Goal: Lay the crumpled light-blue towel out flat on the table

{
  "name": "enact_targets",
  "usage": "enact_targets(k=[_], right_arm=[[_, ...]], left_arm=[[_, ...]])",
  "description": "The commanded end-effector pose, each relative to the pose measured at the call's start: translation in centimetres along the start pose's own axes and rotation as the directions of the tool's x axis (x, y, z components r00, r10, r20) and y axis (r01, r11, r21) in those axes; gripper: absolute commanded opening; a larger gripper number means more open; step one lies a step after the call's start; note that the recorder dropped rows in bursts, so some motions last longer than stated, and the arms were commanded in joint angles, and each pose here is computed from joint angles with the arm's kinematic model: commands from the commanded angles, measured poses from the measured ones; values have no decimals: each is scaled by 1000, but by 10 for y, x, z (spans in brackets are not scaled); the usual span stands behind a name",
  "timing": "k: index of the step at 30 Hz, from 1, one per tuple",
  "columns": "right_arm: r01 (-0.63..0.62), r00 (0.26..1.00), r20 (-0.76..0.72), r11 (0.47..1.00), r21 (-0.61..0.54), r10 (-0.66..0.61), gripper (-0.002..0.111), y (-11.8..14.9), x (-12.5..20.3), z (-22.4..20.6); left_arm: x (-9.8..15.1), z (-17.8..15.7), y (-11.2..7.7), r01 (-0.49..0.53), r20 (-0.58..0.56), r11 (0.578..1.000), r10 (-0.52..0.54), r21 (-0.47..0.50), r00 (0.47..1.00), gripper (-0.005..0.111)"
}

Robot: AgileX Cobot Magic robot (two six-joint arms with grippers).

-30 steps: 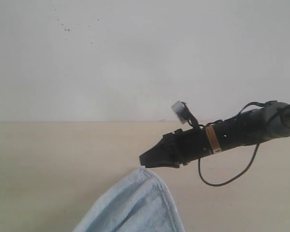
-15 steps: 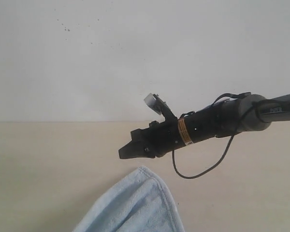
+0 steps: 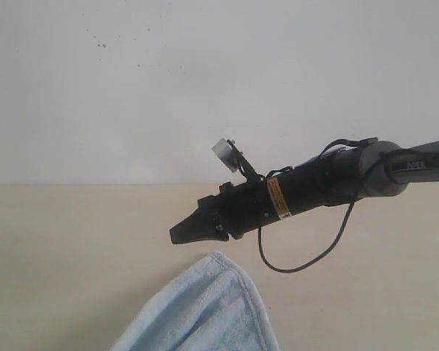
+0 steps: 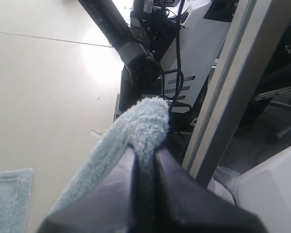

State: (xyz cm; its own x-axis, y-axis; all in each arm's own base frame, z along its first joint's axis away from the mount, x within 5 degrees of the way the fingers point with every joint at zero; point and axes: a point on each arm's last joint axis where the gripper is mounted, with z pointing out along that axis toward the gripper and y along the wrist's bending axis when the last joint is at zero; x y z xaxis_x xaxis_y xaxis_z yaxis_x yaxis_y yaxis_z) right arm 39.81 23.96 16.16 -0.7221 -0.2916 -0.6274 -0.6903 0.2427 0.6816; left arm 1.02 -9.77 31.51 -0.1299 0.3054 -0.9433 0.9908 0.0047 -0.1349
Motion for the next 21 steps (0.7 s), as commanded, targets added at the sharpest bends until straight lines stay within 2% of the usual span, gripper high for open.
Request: enact_targets(k=[1, 6, 10, 21], right_arm=[[0, 999, 33, 997, 79, -2, 0, -3, -6, 0], [76, 995, 48, 975, 211, -88, 0, -5, -9, 15], [88, 991, 70, 938, 334, -118, 0, -9, -12, 24], [150, 976, 71, 876, 458, -204, 0, -15, -17, 21]], left_arm=[[0, -1, -2, -11, 10, 1000, 11, 6, 1000, 4], [-1, -1, 0, -11, 17, 1000, 11, -9, 1000, 4], [-2, -1, 1, -11, 25, 1000, 11, -24, 1000, 4], [-4, -1, 5, -9, 45, 998, 12, -63, 999, 4]])
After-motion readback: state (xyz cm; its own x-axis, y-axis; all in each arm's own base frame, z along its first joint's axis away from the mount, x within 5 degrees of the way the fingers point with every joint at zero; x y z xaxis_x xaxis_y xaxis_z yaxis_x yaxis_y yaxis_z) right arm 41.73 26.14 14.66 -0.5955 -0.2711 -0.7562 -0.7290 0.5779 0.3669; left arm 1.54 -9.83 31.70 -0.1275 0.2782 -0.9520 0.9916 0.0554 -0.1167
